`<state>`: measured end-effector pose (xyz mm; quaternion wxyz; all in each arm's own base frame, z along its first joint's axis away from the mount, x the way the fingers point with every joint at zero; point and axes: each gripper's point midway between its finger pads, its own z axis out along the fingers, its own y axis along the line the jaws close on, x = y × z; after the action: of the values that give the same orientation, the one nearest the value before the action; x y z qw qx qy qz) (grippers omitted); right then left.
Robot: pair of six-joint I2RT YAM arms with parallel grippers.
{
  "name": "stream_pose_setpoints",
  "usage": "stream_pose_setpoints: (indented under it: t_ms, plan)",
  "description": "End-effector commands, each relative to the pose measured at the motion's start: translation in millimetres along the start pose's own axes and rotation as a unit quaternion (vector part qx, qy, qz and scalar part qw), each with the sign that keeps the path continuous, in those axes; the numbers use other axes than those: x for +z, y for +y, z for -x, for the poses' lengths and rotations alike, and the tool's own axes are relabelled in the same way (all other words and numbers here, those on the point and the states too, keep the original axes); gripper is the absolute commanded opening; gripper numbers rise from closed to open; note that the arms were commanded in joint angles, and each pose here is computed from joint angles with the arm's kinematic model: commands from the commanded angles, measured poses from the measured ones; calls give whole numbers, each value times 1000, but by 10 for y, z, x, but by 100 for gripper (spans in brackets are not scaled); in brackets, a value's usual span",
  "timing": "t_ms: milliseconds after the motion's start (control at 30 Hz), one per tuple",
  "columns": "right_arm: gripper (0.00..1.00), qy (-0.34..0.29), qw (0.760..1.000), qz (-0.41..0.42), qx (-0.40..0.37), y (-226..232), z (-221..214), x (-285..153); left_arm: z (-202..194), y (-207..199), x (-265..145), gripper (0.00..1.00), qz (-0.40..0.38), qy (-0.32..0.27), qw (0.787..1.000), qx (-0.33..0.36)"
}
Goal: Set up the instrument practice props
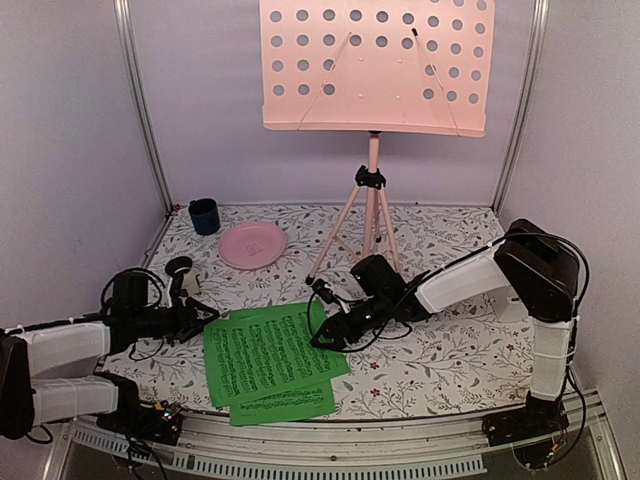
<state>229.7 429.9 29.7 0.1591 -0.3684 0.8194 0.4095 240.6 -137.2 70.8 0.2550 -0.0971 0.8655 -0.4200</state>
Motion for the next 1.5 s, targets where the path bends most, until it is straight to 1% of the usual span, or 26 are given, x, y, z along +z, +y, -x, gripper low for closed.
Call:
stream_pose_setpoints:
  t_ms: [0,133,300,333,400,567,633,700,733,867,1000,1100,1233,1367,1467]
  plan:
    - [64,51,998,-37,32,-260,-352,90,70,-116,30,58,-15,-5,1000,22]
    - [63,49,998,-38,30,-253,-332,81,39,-44,95,58,-2,13,1000,20]
    - [63,47,998,-38,24,-241,-305,55,3,143,172,58,40,38,998,20]
    - [63,45,998,-39,23,-242,-290,46,3,163,180,56,42,39,998,19]
    - [62,43,998,-38,21,-225,-268,29,-8,182,198,50,45,42,998,20]
    - [62,28,999,-28,11,-124,-143,-38,16,141,225,29,48,42,997,40]
    - [63,14,1000,-24,3,-59,-54,-100,20,121,241,17,54,45,996,53]
    - [64,-7,1000,-17,-9,37,70,-192,25,37,252,1,49,47,995,79]
    - [66,-20,1000,-14,-16,92,135,-253,41,-18,250,0,49,45,993,95]
    - [72,-85,996,3,-37,315,374,-604,94,-393,218,0,28,28,986,160]
    - [82,-160,985,25,-62,464,497,-1031,30,-868,149,0,-14,22,969,245]
    - [89,-197,977,24,-77,504,492,-1315,16,-1237,6,0,-61,6,954,294]
    - [94,-228,967,4,-116,526,403,-1609,-113,-1725,-212,0,-127,-10,926,355]
    - [100,-270,949,-29,-160,534,281,-1893,-245,-2015,-356,0,-160,1,901,403]
    - [99,-291,939,-38,-179,541,218,-2037,-316,-2266,-484,0,-195,11,879,435]
